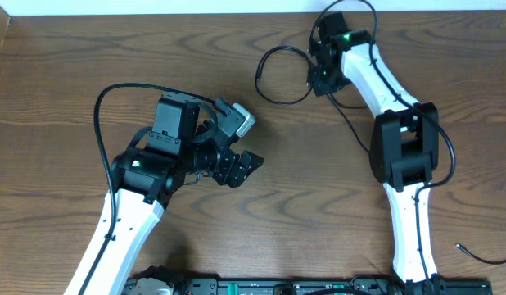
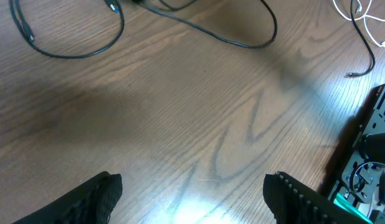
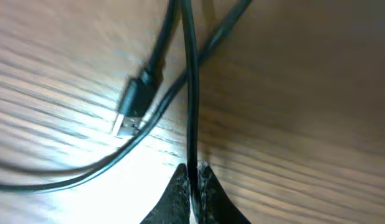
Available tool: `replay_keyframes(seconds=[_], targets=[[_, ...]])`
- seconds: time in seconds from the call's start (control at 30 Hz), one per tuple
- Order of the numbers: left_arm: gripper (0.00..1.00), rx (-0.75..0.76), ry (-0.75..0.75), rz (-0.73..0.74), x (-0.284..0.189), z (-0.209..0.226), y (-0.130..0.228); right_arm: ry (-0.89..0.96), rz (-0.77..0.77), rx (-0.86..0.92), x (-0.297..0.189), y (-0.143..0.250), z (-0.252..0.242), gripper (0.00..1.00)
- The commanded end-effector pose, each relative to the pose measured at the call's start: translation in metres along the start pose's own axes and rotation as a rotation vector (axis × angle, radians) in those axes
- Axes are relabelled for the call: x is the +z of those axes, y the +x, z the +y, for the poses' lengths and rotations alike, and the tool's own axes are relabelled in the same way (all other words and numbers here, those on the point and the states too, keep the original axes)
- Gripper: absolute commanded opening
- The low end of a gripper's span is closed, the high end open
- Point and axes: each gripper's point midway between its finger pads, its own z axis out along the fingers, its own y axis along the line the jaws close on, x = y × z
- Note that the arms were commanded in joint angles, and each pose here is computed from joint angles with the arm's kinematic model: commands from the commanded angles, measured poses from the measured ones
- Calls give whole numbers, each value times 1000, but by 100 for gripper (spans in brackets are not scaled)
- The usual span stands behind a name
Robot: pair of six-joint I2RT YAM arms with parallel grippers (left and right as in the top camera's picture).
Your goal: Untangle cables
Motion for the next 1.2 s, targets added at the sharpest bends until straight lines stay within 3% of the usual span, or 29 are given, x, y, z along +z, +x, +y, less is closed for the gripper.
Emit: replay_keyframes(seconds=[0.0,0.1,0.3,0.4,0.47,0.53,0.67,0.83,1.1,1.17], targets=[[79,27,14,-19,-5,-5,-5,11,-305,31,-138,-60,-10,1],[79,27,60,-30,-5,-13,-7,30,-431,55,-206,-67,-25,1],[78,27,80,-34,-5,-16,-8,54,-530,106,-273,-54,-55,1],[79,27,80,-35,-5,-16,-8,76,-480,138,-272,-39,-68,1],[78,22,81,-32,-5,-17,-7,234,-437,280,-271,-24,-99,1],[79,22,81,-30,-6,-17,-7,334,-418,297,-276,-15,-114,1],[79,30,79,-37,-6,-17,-8,276,-333,178,-260,-4,-101,1],[79,38,77,-49,-6,-16,-11,68,-255,11,-225,-3,-63,1],[79,40,77,-43,-6,-17,-10,-10,-73,15,-135,4,-54,1],[79,46,77,-44,-6,-16,-10,-16,-58,12,-120,3,-49,8]])
